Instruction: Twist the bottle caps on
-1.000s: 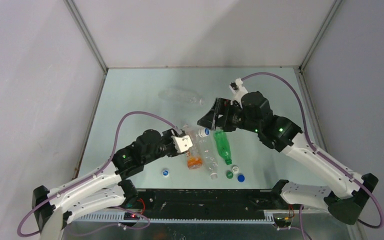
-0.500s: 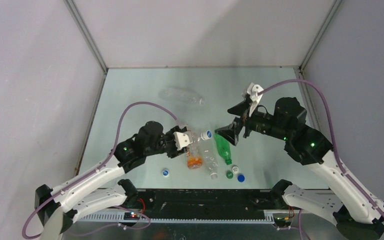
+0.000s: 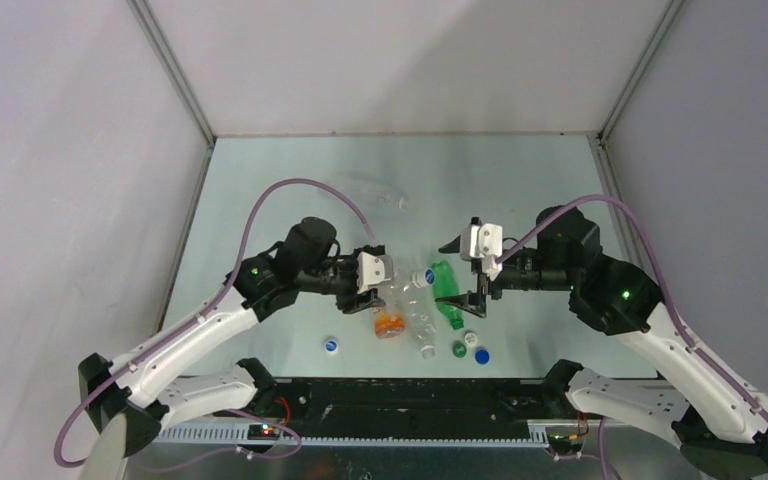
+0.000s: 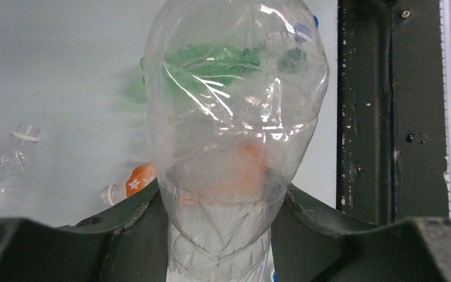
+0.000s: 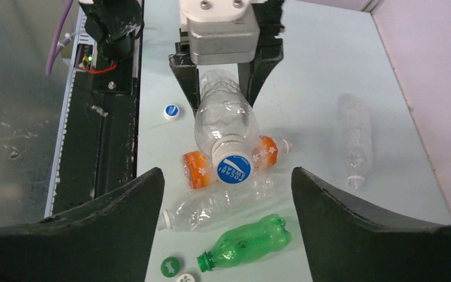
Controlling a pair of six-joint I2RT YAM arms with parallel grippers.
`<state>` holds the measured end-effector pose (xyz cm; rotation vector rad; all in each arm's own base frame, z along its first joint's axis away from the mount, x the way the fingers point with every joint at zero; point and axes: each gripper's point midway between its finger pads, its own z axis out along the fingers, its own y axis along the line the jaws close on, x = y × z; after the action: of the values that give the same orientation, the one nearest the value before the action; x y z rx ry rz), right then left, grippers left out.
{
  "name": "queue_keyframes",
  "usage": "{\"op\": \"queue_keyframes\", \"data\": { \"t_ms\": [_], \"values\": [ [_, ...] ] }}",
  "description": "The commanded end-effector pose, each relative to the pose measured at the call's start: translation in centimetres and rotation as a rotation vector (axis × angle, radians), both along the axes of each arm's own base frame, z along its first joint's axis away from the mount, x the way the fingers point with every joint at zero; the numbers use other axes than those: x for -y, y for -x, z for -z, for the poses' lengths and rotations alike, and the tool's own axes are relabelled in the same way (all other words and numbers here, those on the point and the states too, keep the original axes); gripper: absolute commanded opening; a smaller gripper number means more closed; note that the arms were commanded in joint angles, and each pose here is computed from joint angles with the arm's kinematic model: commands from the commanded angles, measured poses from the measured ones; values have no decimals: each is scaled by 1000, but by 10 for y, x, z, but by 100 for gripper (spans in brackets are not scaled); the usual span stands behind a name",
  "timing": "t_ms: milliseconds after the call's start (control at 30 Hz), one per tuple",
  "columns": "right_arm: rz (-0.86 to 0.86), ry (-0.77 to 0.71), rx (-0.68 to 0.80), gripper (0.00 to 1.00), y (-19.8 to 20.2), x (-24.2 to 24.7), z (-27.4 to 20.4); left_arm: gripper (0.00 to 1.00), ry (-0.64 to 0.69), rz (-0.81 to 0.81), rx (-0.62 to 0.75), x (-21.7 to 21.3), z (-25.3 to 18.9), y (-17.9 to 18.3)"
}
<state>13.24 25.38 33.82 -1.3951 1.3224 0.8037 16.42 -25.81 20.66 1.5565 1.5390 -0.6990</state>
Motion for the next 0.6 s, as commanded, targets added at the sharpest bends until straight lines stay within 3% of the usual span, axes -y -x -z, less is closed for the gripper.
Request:
{"op": "queue_keyframes", "data": {
  "t_ms": [0,167,567],
  "values": [
    [-47,52,106,78,-4,-7,6,0,18,81,1,5,-16,8],
    [-60,89,104,65,-8,-14,17,0,19,86,13,6,-18,7],
    [-77,128,81,50,-12,-22,30,0,26,83,39,8,-24,2]
  ]
}}
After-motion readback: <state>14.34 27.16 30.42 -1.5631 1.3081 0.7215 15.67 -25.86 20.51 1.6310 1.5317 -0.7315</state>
